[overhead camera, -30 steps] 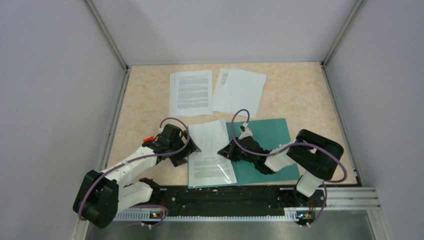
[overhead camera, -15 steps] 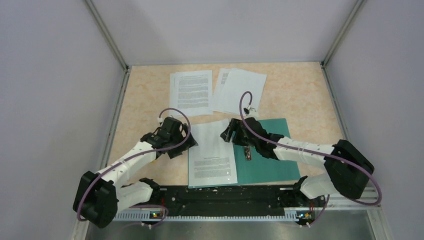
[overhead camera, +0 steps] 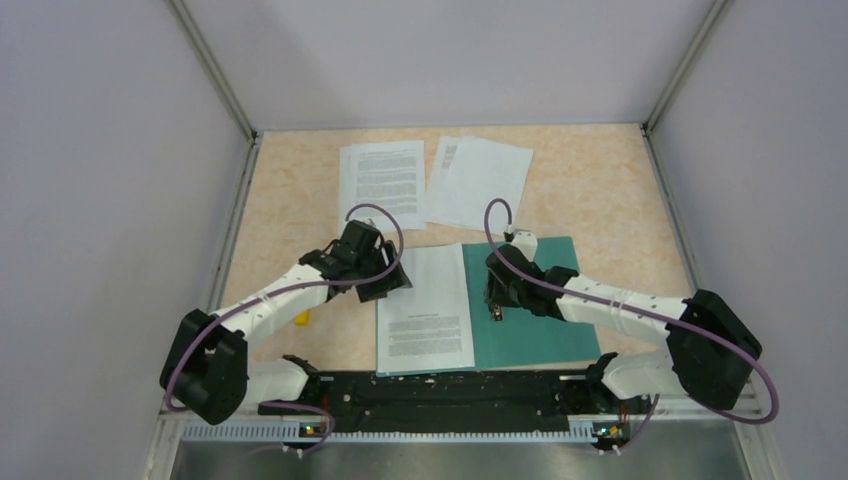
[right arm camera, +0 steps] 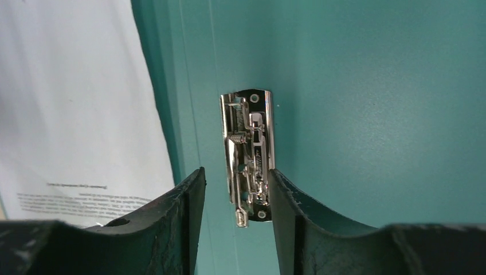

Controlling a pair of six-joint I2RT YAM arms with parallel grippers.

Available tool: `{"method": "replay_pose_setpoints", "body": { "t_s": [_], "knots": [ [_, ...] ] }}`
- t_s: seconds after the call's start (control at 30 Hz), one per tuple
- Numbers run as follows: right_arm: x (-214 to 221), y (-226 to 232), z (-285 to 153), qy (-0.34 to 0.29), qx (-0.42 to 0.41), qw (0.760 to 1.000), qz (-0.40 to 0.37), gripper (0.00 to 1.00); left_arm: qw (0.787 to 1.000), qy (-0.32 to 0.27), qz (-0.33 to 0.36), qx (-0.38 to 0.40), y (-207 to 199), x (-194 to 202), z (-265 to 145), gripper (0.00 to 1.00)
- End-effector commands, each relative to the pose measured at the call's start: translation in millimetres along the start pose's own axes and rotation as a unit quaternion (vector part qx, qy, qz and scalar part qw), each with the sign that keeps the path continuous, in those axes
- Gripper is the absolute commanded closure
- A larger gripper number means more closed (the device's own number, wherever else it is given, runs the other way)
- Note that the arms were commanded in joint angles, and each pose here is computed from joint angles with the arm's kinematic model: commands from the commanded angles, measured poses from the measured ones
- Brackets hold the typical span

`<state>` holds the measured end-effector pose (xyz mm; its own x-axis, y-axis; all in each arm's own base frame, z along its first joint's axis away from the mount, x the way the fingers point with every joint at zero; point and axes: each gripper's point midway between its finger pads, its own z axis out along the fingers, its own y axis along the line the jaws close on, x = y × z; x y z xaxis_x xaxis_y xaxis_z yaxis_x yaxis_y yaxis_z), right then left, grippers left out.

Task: Put the files into the folder

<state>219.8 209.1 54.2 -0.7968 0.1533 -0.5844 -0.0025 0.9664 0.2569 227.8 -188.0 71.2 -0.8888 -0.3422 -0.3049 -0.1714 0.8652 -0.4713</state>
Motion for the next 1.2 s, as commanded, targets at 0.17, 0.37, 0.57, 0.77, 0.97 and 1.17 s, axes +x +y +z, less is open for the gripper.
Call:
{"method": "replay_pose_setpoints", "body": {
  "t_s": [0.17,0.37,0.57,0.77,0.97,1.17],
  "knots": [
    [1,18,10,0.013,0.036,0.997,-0.072,0.60,0.999,-0.023,0.014,0.040,-27,-14,-6,0.32],
    [25,40,22,0.042,0.034,0.994,-0.098,0.71,0.999,-0.022,0.005,0.040,-27,-12,-7,0.33],
    [30,59,26,0.047,0.008,0.994,-0.100,0.76,0.999,-0.033,-0.005,0.019,-14,-11,-9,0.33],
    [8,61,1,0.017,-0.003,0.996,-0.086,0.73,0.996,-0.067,-0.022,-0.056,24,-11,-9,0.32],
    [7,30,-18,0.009,0.022,0.997,-0.079,0.63,0.992,-0.081,-0.003,-0.096,37,-2,-6,0.33],
    [23,13,-23,0.031,0.025,0.997,-0.071,0.63,0.986,-0.087,0.011,-0.140,54,7,-5,0.36]
  ]
}}
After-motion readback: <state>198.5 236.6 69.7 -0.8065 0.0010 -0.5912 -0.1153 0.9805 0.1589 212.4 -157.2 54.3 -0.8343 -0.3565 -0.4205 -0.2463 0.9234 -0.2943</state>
